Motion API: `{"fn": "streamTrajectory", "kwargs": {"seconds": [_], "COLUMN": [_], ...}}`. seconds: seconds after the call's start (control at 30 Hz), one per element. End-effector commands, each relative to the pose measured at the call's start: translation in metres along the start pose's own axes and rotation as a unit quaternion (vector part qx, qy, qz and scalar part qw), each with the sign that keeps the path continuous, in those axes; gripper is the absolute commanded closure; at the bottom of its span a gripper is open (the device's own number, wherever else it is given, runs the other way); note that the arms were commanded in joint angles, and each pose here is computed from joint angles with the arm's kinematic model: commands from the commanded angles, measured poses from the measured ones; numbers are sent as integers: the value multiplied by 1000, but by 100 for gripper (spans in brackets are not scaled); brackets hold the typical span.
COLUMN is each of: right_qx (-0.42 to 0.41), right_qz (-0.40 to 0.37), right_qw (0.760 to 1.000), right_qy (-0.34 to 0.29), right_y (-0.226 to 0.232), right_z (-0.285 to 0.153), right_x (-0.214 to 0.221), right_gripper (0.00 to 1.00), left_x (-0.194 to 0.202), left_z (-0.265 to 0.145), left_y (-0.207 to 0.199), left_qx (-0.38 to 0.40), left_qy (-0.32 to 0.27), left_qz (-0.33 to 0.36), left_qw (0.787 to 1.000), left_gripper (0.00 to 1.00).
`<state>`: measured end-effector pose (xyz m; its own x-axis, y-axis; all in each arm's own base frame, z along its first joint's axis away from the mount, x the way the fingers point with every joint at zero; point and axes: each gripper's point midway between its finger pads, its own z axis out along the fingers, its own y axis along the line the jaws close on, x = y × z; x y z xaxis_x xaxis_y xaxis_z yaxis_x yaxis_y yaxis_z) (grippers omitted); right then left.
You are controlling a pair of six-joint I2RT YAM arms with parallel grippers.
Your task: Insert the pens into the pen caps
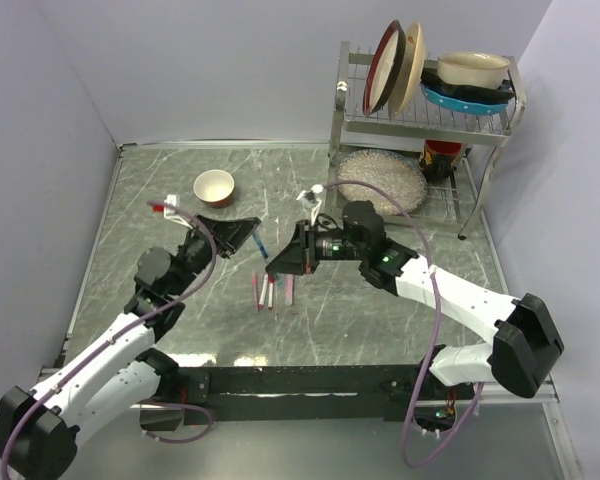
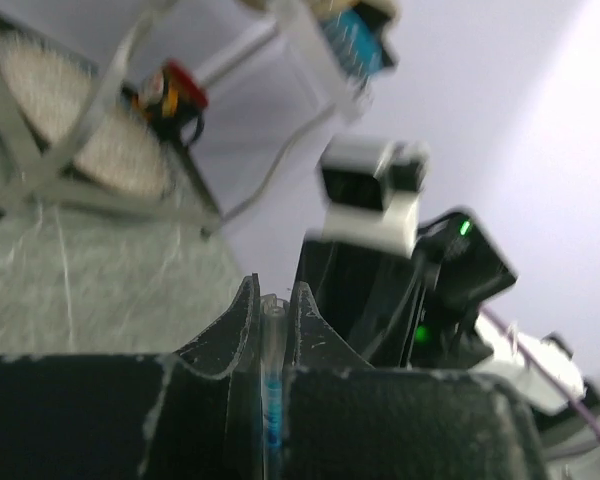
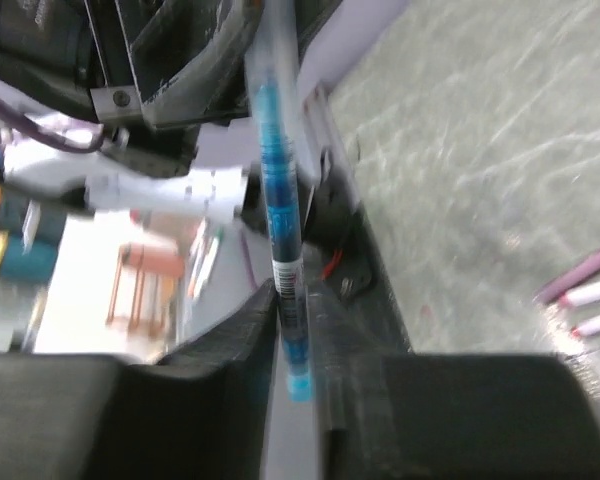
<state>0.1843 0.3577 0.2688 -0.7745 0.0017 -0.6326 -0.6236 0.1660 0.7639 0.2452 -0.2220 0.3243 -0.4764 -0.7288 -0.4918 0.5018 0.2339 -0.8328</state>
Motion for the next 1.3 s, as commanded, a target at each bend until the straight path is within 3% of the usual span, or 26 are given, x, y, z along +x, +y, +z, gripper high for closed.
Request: {"fn": "streamTrajectory", "kwargs": {"seconds": [0.0,0.1,0.23,0.37,0.4,0.47,0.63,0.87,1.27], "right_qx": [3,0,28,53,51,65,85,97,115], "right_qz": [-78,-86,-90,-105,-114,-115,-130,-127,-111], "right_qw": [981,982,983,976,973,971,965,964,961], "right_qy": [-179,-168,-156,-181,-196,-199,-211,-210,-226], "right_y": [9,10,-1,0,7,3,6,5,3], "right_z": [-29,-44,-64,-87,-95,-101,-115,-124,-132], "right_x": [-74,-48,-16,-6,-8,-4,-1,7,6], "right_gripper": [56,41,27,16,6,0,0,0,0], "left_x": [40,20,-5,-24,-21,-15,2,9,42], "left_z": [-10,1,0,-15,-22,-28,-30,-46,-61], "left_y": [18,34,80,145,158,182,220,269,305], "left_qx": [-22,-55,-152,-301,-323,-358,-393,-468,-492], "left_qy": [163,160,160,162,176,192,215,236,273], "left_qz": [24,63,122,178,183,176,150,151,132], "left_qw": [986,984,968,923,912,897,881,838,816], "left_gripper": [99,99,99,99,99,99,99,97,84]}}
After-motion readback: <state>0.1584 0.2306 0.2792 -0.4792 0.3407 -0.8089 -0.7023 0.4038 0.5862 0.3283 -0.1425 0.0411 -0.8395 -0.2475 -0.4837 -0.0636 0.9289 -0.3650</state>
